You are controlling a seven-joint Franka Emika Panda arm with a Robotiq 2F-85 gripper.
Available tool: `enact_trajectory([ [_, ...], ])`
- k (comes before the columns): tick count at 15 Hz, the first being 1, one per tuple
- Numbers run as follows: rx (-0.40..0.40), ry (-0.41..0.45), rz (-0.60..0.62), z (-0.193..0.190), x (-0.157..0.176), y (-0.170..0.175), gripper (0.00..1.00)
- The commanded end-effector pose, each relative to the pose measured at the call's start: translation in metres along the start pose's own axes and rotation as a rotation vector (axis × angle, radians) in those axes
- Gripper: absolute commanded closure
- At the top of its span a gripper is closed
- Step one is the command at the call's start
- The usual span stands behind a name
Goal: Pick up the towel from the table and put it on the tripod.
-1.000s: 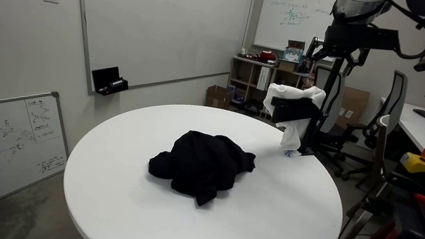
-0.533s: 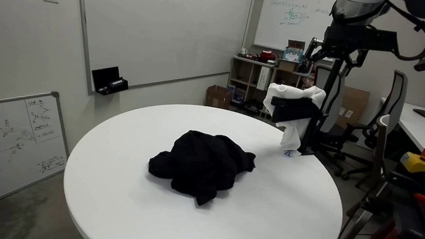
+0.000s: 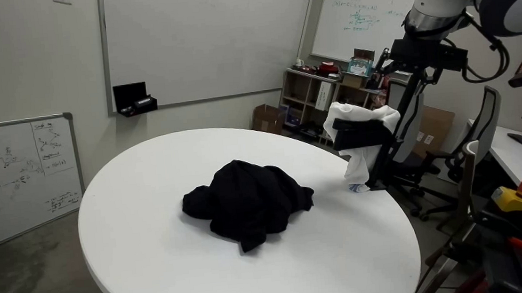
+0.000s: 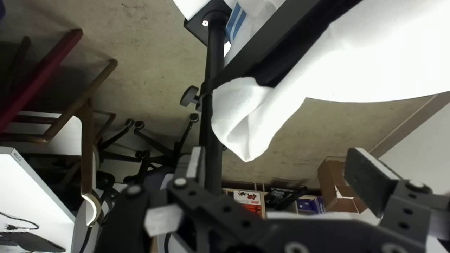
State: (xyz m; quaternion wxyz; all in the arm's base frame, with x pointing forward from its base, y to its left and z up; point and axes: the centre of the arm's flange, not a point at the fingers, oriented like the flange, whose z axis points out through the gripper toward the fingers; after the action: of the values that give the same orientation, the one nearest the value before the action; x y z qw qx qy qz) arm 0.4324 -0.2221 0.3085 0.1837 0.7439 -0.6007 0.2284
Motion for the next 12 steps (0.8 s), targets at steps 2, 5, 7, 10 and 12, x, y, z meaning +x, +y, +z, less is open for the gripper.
enact_trajectory([
  [2,0.018,-0.017,0.019,0.046,0.009,-0.015,0.0],
  [5,0.021,-0.035,0.007,0.066,0.007,-0.027,0.0],
  [7,0.02,-0.036,0.005,0.079,0.006,-0.036,0.0],
  [10,0.012,-0.035,-0.002,0.093,0.007,-0.05,0.02],
  [12,0.006,-0.036,-0.008,0.101,0.004,-0.057,0.26],
])
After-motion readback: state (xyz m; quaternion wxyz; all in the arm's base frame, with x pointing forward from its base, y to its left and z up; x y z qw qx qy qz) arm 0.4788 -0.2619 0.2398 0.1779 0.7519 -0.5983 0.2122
